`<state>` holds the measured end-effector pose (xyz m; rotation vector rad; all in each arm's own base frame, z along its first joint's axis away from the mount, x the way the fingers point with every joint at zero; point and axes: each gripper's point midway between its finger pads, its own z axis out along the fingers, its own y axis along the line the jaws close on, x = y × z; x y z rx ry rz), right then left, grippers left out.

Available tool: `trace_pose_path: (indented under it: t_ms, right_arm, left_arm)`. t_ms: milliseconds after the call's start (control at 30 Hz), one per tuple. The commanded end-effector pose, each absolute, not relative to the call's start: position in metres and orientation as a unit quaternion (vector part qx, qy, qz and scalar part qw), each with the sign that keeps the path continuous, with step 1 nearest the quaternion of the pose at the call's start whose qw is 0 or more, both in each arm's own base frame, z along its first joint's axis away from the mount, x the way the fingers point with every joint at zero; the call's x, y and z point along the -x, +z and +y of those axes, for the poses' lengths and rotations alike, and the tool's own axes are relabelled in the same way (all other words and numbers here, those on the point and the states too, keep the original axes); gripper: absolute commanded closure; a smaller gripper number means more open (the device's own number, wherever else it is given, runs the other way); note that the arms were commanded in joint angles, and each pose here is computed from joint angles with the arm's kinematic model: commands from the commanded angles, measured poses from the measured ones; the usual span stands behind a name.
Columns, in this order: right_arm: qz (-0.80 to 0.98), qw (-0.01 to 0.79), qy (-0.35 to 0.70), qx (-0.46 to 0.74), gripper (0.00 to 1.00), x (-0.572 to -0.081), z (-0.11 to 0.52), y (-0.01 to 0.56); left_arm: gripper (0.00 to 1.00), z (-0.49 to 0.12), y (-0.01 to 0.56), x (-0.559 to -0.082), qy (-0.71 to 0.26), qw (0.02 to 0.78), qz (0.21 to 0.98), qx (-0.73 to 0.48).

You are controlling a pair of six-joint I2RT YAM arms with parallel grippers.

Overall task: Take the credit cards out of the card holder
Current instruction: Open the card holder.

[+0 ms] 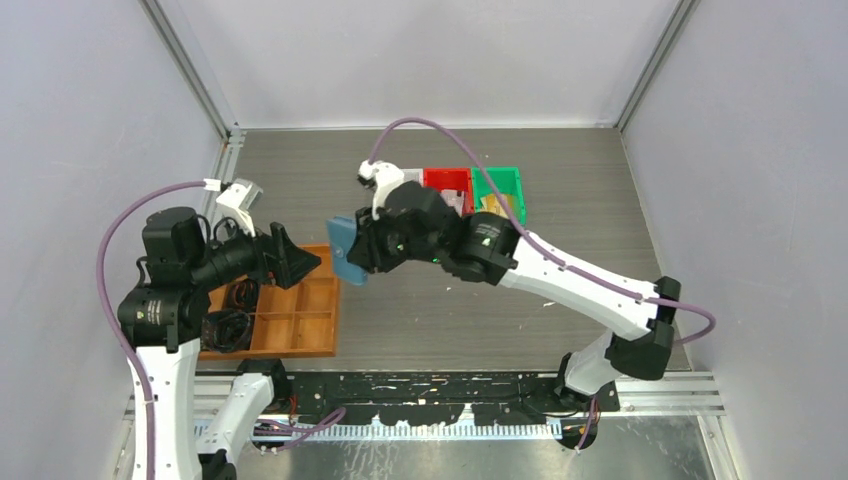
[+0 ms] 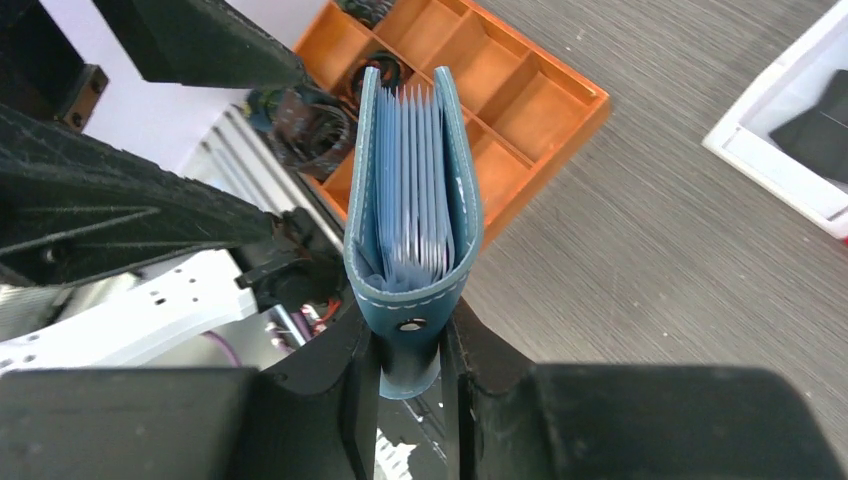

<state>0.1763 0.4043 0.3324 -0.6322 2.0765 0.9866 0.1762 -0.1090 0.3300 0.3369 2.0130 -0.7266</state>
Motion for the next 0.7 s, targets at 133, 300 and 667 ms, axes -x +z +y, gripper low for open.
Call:
trace_pose_path:
  t_ms: [133, 300, 667]
  right_arm:
    - [0.822, 0.441, 0.297, 0.206, 0.99, -0.188, 0.420, 0.339]
    - [0.816, 0.424, 0.331, 0.212, 0.99, -0.177, 0.446, 0.345]
    - [0.813, 0.374, 0.390, 0.218, 0.99, -0.161, 0.479, 0.346]
  left_arm:
    - [0.35, -0.114, 0.311, -0.158, -0.303, 0.458, 0.815, -0.184]
    - [0.48, -0.116, 0.296, -0.156, -0.308, 0.445, 0.818, -0.195]
    - [0.52, -0.112, 0.289, -0.174, -0.289, 0.453, 0.818, -0.206]
